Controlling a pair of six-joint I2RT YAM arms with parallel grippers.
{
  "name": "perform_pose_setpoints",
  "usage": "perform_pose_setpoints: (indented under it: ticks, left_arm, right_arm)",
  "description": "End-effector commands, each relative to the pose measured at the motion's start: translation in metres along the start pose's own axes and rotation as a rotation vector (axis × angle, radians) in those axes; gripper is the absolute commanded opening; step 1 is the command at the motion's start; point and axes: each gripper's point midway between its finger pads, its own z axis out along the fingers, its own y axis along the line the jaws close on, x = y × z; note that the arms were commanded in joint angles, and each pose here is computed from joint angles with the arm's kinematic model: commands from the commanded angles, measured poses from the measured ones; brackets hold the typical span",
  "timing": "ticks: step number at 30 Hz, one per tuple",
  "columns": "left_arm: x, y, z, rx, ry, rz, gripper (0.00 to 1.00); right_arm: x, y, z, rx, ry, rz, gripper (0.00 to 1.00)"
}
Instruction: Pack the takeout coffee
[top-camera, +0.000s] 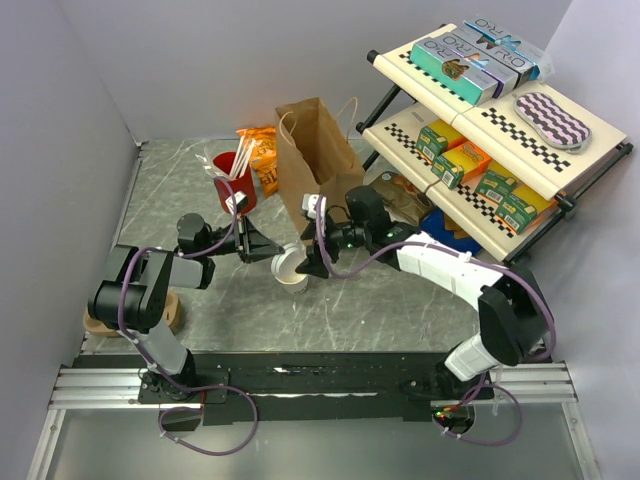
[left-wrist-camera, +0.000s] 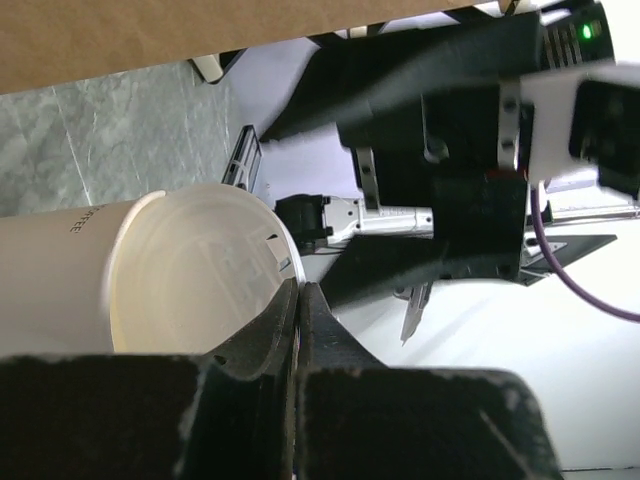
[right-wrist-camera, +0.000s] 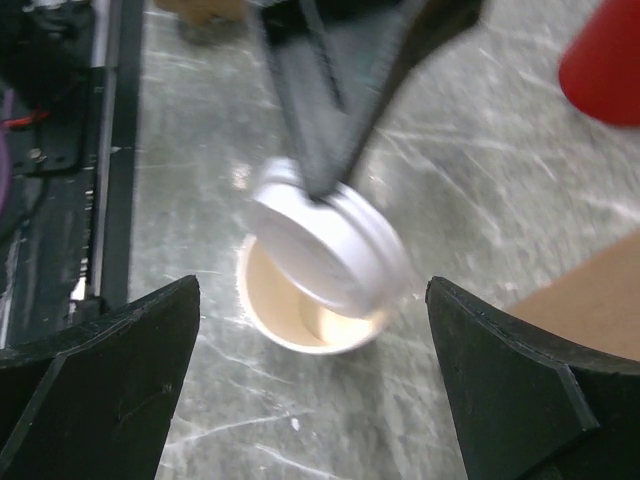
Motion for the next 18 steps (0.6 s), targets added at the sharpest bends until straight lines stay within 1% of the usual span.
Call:
perform_pose_setpoints:
  ticks: [1, 6, 8, 10, 13, 15, 18]
  left_arm:
    - [-0.004, -0.003, -0.001, 0.003, -0.008, 0.057, 0.03]
    - [-0.005, -0.002, -0.001, 0.0, -0.011, 0.048, 0.03]
    - [-0.006, -0.002, -0.001, 0.002, -0.012, 0.051, 0.03]
    - [-0.006, -0.003, -0.001, 0.005, -0.013, 0.053, 0.03]
    - [-0.006, -0.003, -0.001, 0.004, -0.013, 0.05, 0.04]
    - [-0.005, -0.003, -0.001, 0.001, -0.014, 0.049, 0.04]
    - [-0.004, -0.003, -0.002, -0.001, -0.013, 0.054, 0.04]
  right_arm:
    - [-0.021, -0.038, -0.014, 0.098, -0.056, 0.012, 1.0]
    - [-0.021, -0.065, -0.03, 0.185, -0.043, -0.039, 1.0]
    - [-0.015, -0.069, -0.034, 0.207, -0.016, -0.051, 1.0]
    - [-0.017, -0.061, -0.034, 0.174, -0.023, -0.086, 1.0]
    - [-0.023, -0.032, -0.027, 0.043, -0.046, -0.163, 1.0]
    - [-0.02, -0.008, -0.018, -0.049, -0.044, -0.171, 1.0]
    - [-0.016, 0.002, -0.008, -0.093, -0.043, -0.171, 1.0]
